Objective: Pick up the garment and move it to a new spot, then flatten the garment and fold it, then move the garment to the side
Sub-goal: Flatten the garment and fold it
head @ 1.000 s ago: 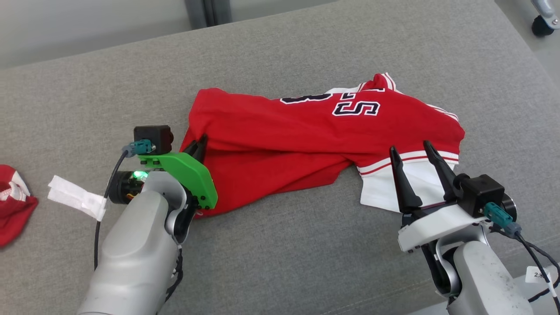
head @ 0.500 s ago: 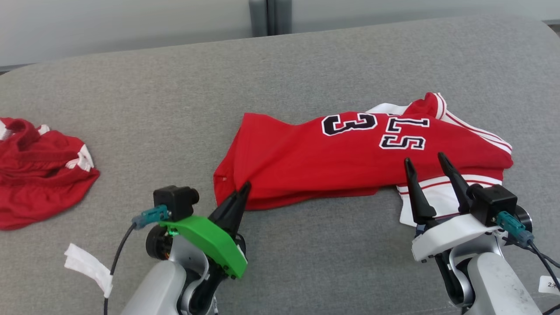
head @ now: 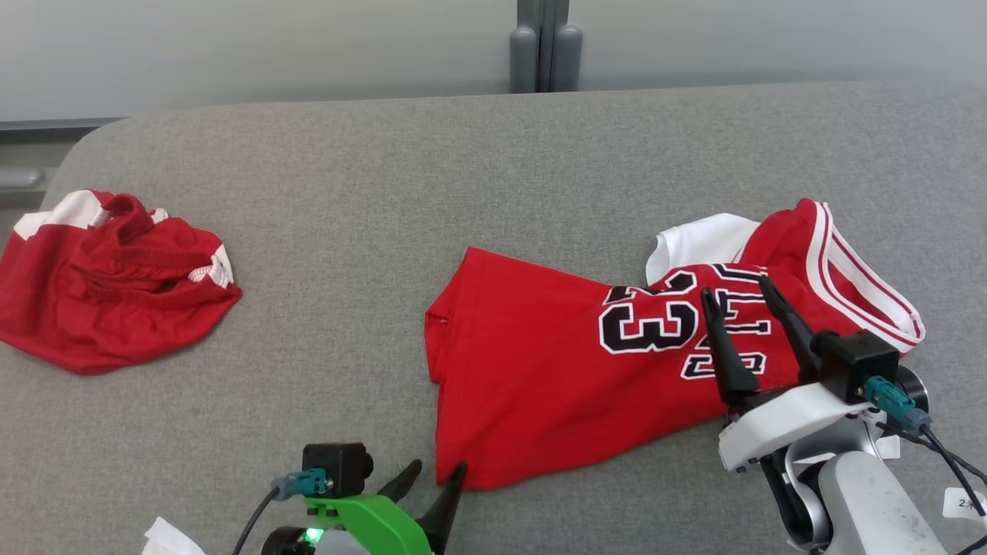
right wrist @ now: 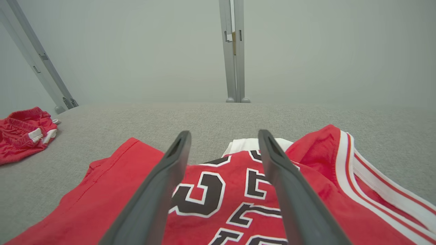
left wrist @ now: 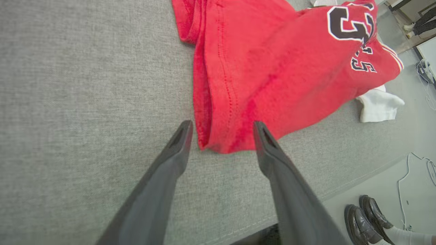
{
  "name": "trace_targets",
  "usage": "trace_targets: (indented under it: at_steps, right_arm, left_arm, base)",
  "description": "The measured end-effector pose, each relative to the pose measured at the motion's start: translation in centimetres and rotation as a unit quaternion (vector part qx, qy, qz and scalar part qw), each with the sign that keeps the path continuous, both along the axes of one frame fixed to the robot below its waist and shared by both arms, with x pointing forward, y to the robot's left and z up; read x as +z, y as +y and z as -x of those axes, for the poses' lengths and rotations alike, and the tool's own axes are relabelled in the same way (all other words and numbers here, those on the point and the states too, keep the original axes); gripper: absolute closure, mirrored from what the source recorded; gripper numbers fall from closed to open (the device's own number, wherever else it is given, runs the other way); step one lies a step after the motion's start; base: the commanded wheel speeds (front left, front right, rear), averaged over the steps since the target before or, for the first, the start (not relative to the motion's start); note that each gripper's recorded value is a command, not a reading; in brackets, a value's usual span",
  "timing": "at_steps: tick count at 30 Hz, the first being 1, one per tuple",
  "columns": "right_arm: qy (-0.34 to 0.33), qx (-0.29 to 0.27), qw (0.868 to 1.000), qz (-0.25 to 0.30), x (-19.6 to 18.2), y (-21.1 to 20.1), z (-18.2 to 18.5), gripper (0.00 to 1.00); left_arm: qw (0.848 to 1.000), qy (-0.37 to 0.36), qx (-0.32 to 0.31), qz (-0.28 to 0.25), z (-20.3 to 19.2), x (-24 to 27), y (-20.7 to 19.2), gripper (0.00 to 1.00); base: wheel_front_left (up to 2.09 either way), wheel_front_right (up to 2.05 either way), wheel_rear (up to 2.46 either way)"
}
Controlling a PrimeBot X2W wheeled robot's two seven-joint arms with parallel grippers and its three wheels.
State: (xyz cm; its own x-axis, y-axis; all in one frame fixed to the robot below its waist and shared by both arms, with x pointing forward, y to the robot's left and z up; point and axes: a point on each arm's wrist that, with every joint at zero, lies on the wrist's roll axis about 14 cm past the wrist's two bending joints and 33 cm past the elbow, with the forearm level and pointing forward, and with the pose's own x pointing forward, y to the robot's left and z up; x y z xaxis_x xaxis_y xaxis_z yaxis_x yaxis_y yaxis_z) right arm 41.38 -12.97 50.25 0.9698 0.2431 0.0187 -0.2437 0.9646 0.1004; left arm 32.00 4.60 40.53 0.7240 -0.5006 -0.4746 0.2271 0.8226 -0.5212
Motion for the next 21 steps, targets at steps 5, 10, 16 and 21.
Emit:
trace_targets:
  at_steps: [5,10,16,21]
  right_arm:
    - [-0.006,-0.008,1.0,0.001,0.5,-0.6,0.4,0.0]
    - [-0.005,-0.02,1.0,-0.001,0.5,-1.3,1.0,0.0]
    - [-0.008,-0.034,0.999,-0.005,0.7,-2.2,1.3,0.0]
    - [-0.006,-0.049,0.999,-0.007,0.4,-3.1,1.3,0.0]
  left_arm:
    - [0.999,0.006,0.021,-0.04,-0.6,-0.9,1.9,0.0]
    - [0.997,-0.051,0.039,-0.048,-4.3,1.8,2.8,0.0]
    - [0.994,-0.06,0.0,-0.087,-7.4,1.9,1.2,0.0]
    - [0.992,-0.042,-0.021,-0.114,-9.4,0.4,0.0,0.0]
  base:
    - [0.0,0.0,0.0]
    - [0.0,0.0,0.0]
    - [0.0,0.0,0.0]
    - [0.0,0.0,0.0]
